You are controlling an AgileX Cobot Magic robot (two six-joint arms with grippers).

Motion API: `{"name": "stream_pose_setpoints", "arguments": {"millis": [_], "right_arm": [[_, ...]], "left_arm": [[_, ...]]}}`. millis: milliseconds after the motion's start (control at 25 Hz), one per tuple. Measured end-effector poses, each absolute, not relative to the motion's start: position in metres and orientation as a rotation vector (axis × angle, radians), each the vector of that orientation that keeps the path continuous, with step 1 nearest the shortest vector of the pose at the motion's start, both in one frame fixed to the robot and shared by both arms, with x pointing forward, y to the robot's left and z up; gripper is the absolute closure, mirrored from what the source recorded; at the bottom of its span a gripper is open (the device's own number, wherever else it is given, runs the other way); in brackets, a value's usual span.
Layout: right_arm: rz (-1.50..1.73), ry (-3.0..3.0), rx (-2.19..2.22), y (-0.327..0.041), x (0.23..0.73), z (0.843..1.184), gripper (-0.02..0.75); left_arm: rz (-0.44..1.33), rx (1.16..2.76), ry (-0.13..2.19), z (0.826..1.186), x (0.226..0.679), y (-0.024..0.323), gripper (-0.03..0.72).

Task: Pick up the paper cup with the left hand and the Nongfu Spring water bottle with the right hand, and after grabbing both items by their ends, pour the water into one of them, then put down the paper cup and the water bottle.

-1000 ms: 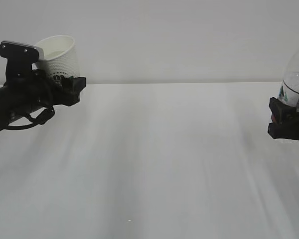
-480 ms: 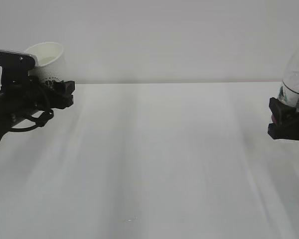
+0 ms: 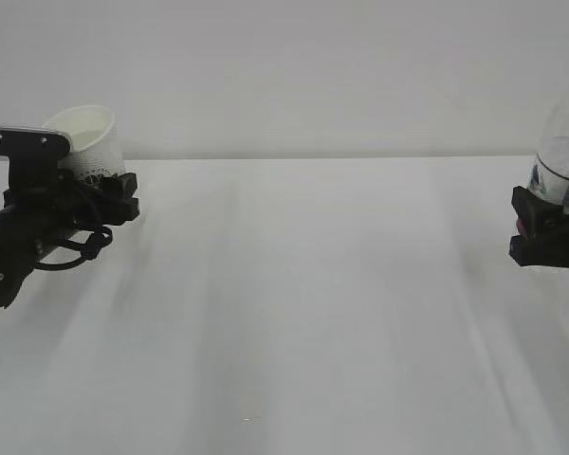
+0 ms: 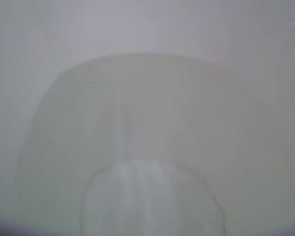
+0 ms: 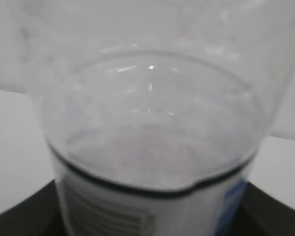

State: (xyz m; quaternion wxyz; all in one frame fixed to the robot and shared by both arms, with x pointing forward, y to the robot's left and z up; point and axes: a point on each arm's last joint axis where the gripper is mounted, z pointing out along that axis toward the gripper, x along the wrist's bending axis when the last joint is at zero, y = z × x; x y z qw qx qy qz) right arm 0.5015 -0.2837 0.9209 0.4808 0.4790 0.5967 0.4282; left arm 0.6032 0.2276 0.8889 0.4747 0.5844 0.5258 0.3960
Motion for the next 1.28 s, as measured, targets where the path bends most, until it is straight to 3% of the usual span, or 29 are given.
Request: {"name": "stream_pose_setpoints", "arguments": {"millis": [680,1280], "right_arm": [[1.037,1.464,1.17,-0.284,0.502,0.919,0.26],[1.044,1.476,1.157,-0.282,0.502,0.919,0.26]], "left_arm": [[0.979,1.436,1.327,0.853,0.603,0.233,0.171],[0.986,1.429,1.325,0.852,0.604,0.235,0.157]]}}
